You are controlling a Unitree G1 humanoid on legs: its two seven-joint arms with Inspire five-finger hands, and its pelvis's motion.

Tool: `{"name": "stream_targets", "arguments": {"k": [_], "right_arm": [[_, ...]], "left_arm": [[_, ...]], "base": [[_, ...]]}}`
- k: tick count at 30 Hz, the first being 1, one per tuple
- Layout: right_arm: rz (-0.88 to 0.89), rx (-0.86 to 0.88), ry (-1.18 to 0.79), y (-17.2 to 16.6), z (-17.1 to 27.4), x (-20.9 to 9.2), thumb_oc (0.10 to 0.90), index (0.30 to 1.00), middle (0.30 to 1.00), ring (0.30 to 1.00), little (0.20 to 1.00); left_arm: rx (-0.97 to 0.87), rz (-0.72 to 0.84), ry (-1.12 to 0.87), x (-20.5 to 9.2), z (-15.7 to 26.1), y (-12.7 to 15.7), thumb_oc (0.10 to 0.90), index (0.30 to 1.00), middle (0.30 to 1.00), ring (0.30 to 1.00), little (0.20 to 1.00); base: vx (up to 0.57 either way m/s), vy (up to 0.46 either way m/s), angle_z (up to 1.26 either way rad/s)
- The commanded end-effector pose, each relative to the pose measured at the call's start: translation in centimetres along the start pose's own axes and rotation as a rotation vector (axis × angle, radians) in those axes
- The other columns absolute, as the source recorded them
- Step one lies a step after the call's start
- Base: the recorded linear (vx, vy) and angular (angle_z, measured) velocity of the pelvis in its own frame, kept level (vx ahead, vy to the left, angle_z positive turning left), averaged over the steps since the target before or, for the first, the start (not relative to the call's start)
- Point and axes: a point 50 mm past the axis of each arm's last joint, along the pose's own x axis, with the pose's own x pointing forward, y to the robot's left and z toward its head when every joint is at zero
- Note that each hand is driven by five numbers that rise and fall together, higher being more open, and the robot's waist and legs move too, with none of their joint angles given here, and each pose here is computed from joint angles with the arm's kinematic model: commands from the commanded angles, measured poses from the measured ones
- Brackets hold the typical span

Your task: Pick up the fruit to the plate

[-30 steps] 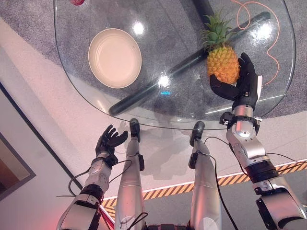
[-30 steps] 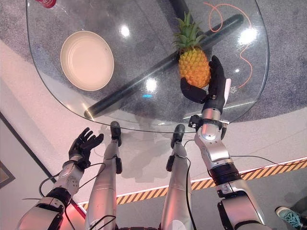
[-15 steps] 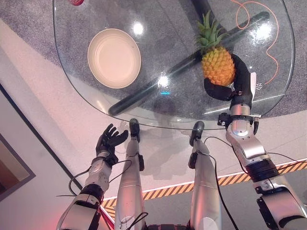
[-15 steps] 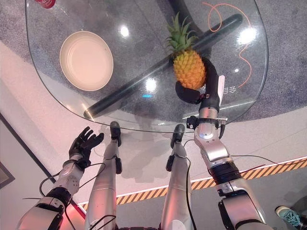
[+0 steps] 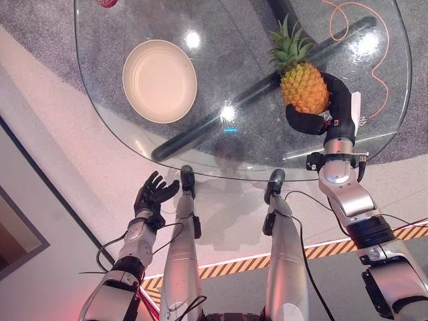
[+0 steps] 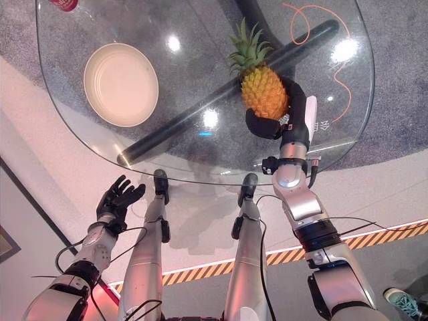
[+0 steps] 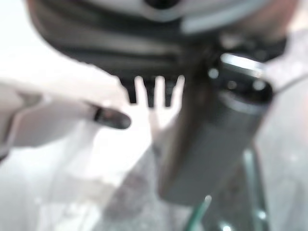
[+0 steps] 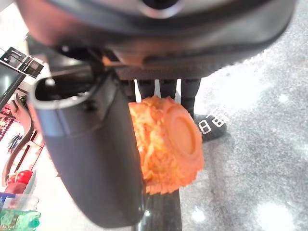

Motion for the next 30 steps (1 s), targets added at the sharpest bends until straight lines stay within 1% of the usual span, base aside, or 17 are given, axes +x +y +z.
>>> {"name": "stream_targets", "arguments": {"k": [1,3,4,7,8,10,11,13,14,19,21,24,28,30], "right_arm": [[-0.086,-0.083,-0.085,-2.2,0.7,0.0,0.100,0.300,0.300,0.300,0.200],[-0.100,-0.078,-0.094,-2.3,0.8,0.0,0.100,0.300,0.300,0.300,0.200],[-0.115,-0.072,-0.105,-2.4,0.8,0.0,0.100,0.300,0.300,0.300,0.200],[-0.138,-0.064,-0.126,-2.5,0.9,-0.1,0.100,0.300,0.300,0.300,0.200],[-0.158,-0.056,-0.148,-2.5,1.2,-0.2,0.100,0.300,0.300,0.300,0.200],[-0.170,-0.051,-0.165,-2.5,1.5,-0.2,0.100,0.300,0.300,0.300,0.200],[-0.185,-0.042,-0.188,-2.4,1.9,-0.3,0.100,0.300,0.300,0.300,0.200],[-0.196,-0.036,-0.202,-2.3,2.1,-0.3,0.100,0.300,0.300,0.300,0.200],[-0.213,-0.027,-0.224,-2.3,2.5,-0.4,0.100,0.300,0.300,0.300,0.200],[-0.238,-0.010,-0.263,-2.3,3.1,-0.4,0.100,0.300,0.300,0.300,0.200],[-0.241,0.001,-0.295,-2.2,3.6,-0.4,0.100,0.300,0.300,0.300,0.200],[-0.219,0.000,-0.329,-2.1,4.2,-0.4,0.100,0.300,0.300,0.300,0.200],[-0.217,-0.008,-0.401,-1.9,5.3,-0.7,0.100,0.300,0.300,0.300,0.200],[-0.223,-0.006,-0.464,-1.9,6.3,-1.0,0.100,0.300,0.300,0.300,0.200]], "left_arm": [[-0.071,0.154,-0.047,-1.0,0.3,3.8,0.800,0.900,0.900,0.900,0.900],[-0.147,0.219,-0.085,-1.0,0.9,4.4,0.800,0.900,0.900,0.900,0.900],[-0.206,0.275,-0.112,-1.1,1.3,5.1,0.800,0.900,0.900,0.900,0.900],[-0.266,0.367,-0.167,-1.1,2.4,6.1,0.800,0.900,0.900,0.900,0.900],[-0.313,0.432,-0.214,-1.1,3.4,6.7,0.800,0.900,0.900,0.900,0.900],[-0.346,0.472,-0.245,-1.1,4.1,7.1,0.800,0.900,0.900,0.900,0.900],[-0.376,0.512,-0.290,-1.1,5.0,7.3,0.800,0.900,0.900,0.900,0.900],[-0.398,0.534,-0.326,-1.0,5.8,7.3,0.800,0.900,0.900,0.900,0.900],[-0.422,0.561,-0.378,-1.0,6.8,7.3,0.800,0.900,0.900,0.900,0.900],[-0.466,0.580,-0.513,-1.1,9.5,6.8,0.800,0.900,0.900,0.900,0.900],[-0.484,0.578,-0.607,-1.3,11.3,6.3,0.800,0.900,0.900,0.900,0.900],[-0.552,0.572,-0.672,-1.5,12.7,5.9,0.800,0.900,0.900,0.900,0.900],[-0.555,0.521,-0.784,-2.0,15.1,4.6,0.800,0.900,0.900,0.900,0.900],[-0.515,0.457,-0.875,-2.6,16.7,3.2,0.800,0.900,0.900,0.900,0.900]], "base": [[0.00,0.000,0.00],[0.00,0.000,0.00],[0.00,0.000,0.00],[0.00,0.000,0.00],[0.00,0.000,0.00],[0.00,0.000,0.00],[0.00,0.000,0.00],[0.00,0.000,0.00],[0.00,0.000,0.00],[0.00,0.000,0.00],[0.00,0.000,0.00],[0.00,0.000,0.00],[0.00,0.000,0.00],[0.00,0.000,0.00]]}}
